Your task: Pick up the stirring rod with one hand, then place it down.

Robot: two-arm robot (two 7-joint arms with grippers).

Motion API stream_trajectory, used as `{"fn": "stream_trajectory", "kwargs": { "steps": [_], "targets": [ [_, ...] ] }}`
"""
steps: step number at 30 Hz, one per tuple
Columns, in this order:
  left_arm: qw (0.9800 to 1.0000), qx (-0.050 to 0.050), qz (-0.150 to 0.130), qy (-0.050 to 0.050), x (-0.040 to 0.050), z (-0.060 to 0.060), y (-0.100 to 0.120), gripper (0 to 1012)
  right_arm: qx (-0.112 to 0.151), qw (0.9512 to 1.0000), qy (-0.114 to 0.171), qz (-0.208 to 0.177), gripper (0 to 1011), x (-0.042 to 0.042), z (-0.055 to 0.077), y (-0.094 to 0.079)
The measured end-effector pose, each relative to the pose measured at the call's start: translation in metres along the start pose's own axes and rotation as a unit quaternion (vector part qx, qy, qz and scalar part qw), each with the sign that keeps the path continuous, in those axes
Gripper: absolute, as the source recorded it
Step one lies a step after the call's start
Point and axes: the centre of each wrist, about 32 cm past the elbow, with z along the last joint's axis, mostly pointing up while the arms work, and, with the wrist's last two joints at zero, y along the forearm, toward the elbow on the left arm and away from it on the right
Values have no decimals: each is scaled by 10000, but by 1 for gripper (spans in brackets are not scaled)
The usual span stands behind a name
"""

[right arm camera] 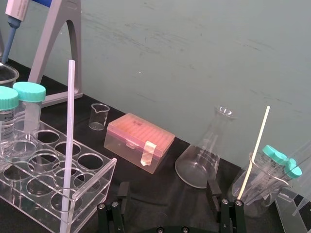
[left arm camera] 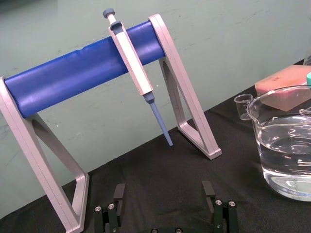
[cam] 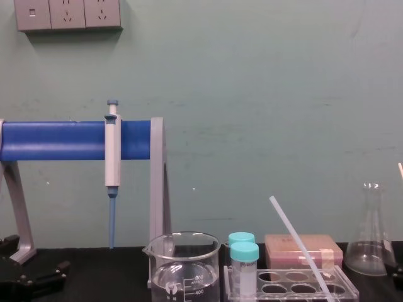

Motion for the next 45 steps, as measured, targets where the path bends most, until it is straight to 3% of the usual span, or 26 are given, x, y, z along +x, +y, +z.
{"fn": "stream_trajectory", "kwargs": {
  "steps": [6,11,14,24,31,45],
  "targets": [
    [10000,0,0,0,0,0,0,1000,162,9998,-116,85,1000,10,26,3],
    [10000,0,0,0,0,0,0,1000,538,9976,-234,360,1000,46,86,33],
    [10000,0,0,0,0,0,0,1000,803,9944,-337,596,1000,66,130,77],
    [10000,0,0,0,0,0,0,1000,1253,9846,-448,1131,1000,142,213,258],
    [10000,0,0,0,0,0,0,1000,1325,9805,-272,1428,1000,200,210,391],
    [10000,0,0,0,0,0,0,1000,1423,9676,46,2085,1000,313,162,762]
  ]
}}
